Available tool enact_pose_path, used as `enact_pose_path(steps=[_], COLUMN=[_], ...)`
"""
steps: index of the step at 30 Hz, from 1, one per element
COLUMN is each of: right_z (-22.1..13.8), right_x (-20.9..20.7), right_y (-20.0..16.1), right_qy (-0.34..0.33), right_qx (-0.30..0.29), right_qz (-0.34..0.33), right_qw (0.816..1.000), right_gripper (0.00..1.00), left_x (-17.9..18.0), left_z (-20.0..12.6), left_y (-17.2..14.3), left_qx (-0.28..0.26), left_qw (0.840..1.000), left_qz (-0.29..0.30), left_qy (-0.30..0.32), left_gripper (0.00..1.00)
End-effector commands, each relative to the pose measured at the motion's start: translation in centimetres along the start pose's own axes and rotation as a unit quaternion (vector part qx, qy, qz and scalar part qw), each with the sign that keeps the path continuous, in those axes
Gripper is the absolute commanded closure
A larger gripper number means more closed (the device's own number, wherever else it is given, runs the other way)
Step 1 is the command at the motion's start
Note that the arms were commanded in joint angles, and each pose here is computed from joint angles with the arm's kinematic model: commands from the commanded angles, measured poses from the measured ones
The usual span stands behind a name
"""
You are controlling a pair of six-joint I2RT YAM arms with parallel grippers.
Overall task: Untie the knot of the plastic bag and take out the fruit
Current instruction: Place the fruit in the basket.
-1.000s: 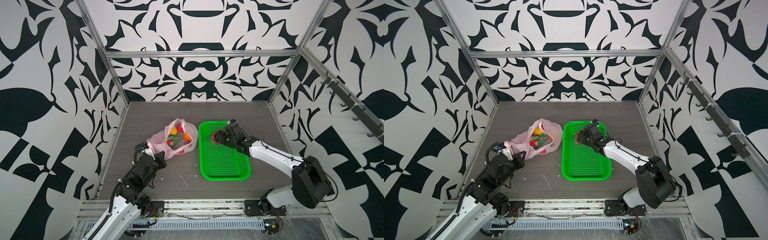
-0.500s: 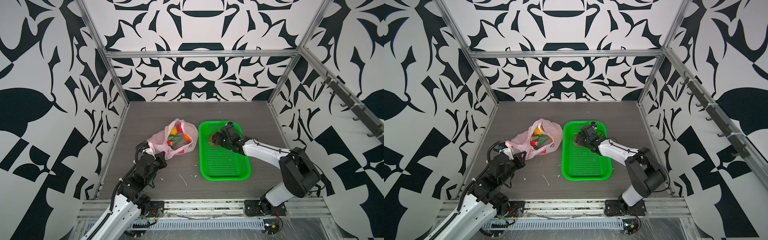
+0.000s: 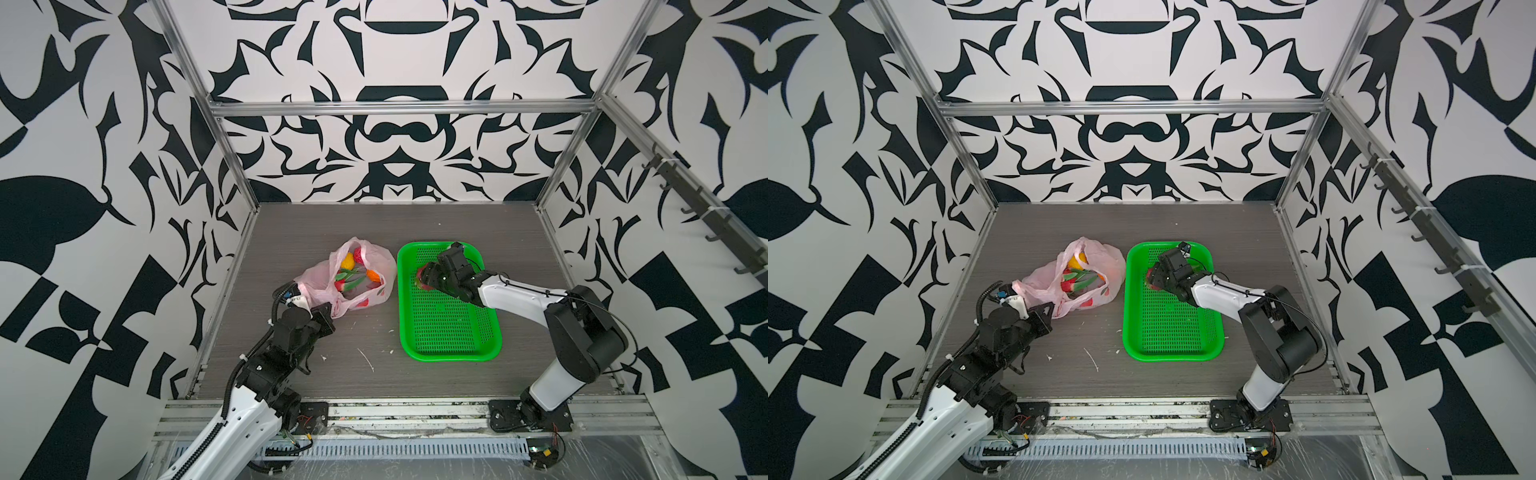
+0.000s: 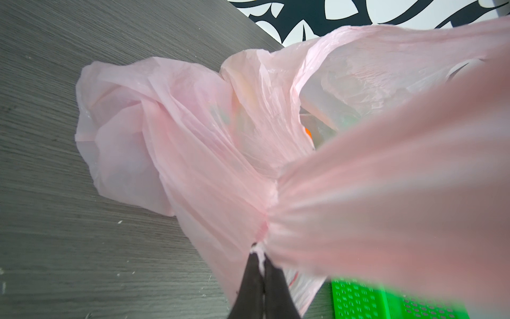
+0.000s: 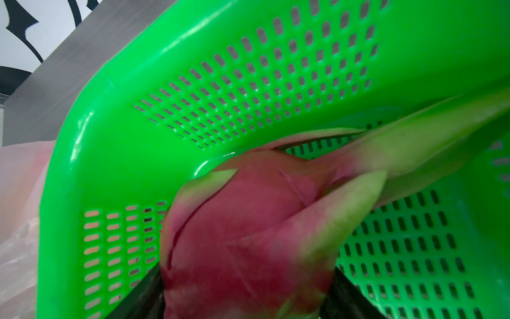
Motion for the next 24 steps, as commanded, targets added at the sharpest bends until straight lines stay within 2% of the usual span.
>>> enact_pose_path(steps=[1,11,13,15,24], right_z=[0.1,-0.1,-0.1,-0.2,-1.1], right_x=[0.6,0.3,0.4,0.5,0.6], right_y=[0.7,0.6,0.5,0.4,0.7], right_qy=[0.004,0.000,0.003,0.004,0.010], right_qx=[-0.010,-0.011,-0.009,-0.007,-0.012], right_qz=[0.010,0.010,0.010,0.010,0.011], right_qw=[1.000,1.000,1.000,1.000,1.000], right_gripper=[0.64,0.38,0.25,0.02,0.01], left_x=[0.0,0.0,0.0,-0.1,-0.1], left_z=[0.1,0.2,0.2,0.3,0.2], left_y=[-0.1,-0.2,-0.2,-0.2,-0.1], left_qx=[-0.003,-0.001,-0.001,0.000,-0.003], left_qw=[1.000,1.000,1.000,1.000,1.000], left_qz=[-0.003,-0.005,-0.005,-0.004,-0.001], left_qy=[-0.004,-0.004,-0.005,-0.006,-0.007], left_gripper=[1.00,1.00,1.00,1.00,1.00])
Point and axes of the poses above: each gripper's point midway between its finger pads, its own z axis out along the fingers, its own x axis along the line the jaws close on, y = z × x, the point moved 4 cm from there along -z, back along the fingers
